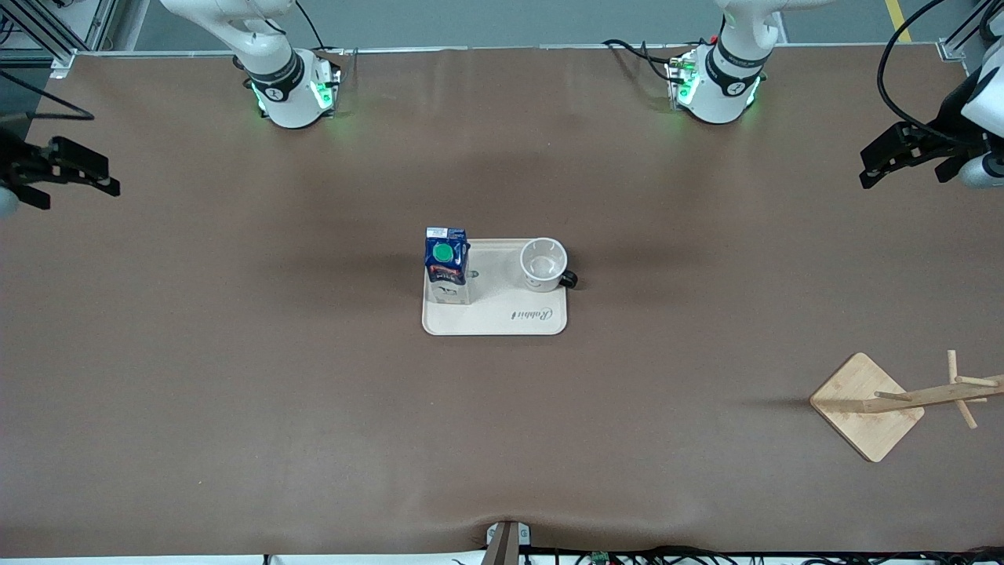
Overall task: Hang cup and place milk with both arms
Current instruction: 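Move the left gripper from rest toward the white mug on the tray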
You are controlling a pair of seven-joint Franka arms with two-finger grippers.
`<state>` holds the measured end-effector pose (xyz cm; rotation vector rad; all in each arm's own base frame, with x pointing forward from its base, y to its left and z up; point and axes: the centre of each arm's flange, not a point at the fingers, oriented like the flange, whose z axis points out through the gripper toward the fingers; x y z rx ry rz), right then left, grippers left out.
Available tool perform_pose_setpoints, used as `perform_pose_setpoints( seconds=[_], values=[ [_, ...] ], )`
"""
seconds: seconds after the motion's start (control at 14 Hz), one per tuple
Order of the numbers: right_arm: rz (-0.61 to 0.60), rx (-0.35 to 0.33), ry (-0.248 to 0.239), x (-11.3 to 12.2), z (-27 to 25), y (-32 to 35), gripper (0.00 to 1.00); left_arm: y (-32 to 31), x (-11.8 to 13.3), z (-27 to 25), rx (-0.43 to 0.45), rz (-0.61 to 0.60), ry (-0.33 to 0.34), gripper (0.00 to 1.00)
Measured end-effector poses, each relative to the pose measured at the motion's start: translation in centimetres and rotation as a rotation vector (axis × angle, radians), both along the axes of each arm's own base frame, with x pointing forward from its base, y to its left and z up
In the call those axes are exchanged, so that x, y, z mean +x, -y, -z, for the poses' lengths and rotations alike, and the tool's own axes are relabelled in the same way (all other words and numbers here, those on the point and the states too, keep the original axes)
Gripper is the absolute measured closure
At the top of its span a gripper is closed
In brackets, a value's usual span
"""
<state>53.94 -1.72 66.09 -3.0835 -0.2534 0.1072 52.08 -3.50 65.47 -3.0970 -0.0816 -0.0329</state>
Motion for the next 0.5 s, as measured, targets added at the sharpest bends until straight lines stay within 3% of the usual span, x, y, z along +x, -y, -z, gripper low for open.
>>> perform_pose_setpoints(
  seconds=[0.21, 0.5],
  values=[
    [0.040, -0.007, 0.031, -1.2, -1.7, 1.5, 0.00, 0.0, 0.0, 0.0, 0.000, 0.001, 0.000, 0.00],
    [0.084, -0.007, 0.032, -1.3, -1.6, 3.9, 0.00, 0.0, 0.3, 0.2, -0.001, 0.001, 0.004, 0.00]
  ],
)
